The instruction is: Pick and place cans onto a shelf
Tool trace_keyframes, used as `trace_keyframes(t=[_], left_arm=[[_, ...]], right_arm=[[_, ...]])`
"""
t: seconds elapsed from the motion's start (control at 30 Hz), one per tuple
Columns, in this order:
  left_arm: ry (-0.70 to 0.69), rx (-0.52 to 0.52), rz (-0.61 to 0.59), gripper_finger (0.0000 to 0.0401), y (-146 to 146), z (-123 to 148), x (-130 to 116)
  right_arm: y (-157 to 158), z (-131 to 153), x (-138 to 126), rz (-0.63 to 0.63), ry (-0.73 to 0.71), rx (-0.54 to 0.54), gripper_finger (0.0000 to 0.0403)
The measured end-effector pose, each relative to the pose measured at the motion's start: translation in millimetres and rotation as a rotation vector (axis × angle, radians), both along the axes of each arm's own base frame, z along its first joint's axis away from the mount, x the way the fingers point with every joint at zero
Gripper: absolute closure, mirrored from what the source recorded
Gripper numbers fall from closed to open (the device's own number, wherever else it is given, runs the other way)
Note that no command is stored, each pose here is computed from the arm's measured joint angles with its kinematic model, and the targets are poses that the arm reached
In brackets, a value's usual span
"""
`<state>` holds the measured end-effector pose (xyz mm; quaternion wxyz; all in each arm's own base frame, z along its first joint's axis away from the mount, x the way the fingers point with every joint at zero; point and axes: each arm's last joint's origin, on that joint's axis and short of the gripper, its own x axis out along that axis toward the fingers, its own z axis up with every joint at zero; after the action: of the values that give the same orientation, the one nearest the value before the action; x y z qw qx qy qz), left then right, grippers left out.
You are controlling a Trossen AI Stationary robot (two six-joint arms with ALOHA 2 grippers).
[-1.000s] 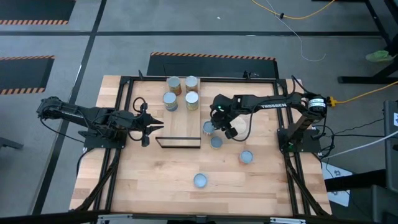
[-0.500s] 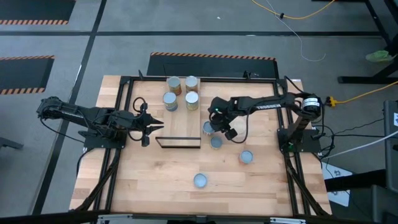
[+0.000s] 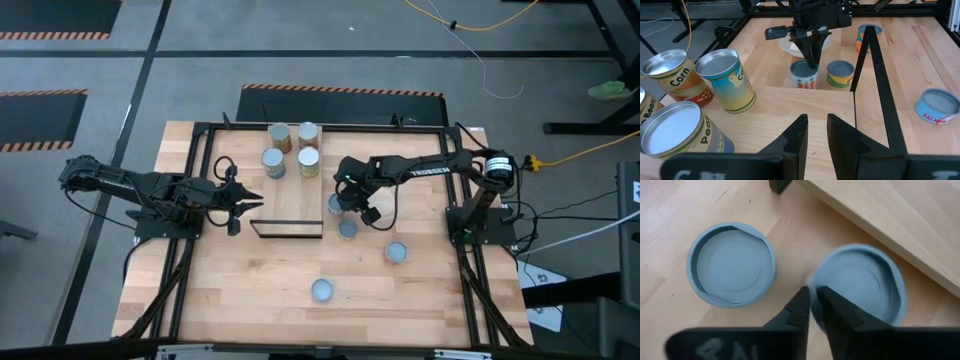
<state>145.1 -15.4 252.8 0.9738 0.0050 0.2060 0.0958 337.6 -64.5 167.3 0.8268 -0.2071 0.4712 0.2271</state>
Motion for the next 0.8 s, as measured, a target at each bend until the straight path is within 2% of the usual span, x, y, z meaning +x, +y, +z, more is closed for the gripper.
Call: trace_keyframes(t=[0.17,0.47,0.57,0.8], left_arm=[[-0.003,0.003,0.021,0.0336,1,0,0],[-0.047,0.025,0.115,0.0336,4,5,-5],[-0.095,0.03,0.144,0.0336,6,10,-13],[-0.188,0.061,0.108,0.0336,11,22,-43]], right_arm=[[0,0,0,0.001,0.001,0.003,0.0387],[-1,6,4,-0.008,-0.001,-0.006,0.0381],[-3,18,10,-0.01,-0.011,-0.009,0.0385],[-5,59,20,-0.014,0.002,-0.001,0.0383]])
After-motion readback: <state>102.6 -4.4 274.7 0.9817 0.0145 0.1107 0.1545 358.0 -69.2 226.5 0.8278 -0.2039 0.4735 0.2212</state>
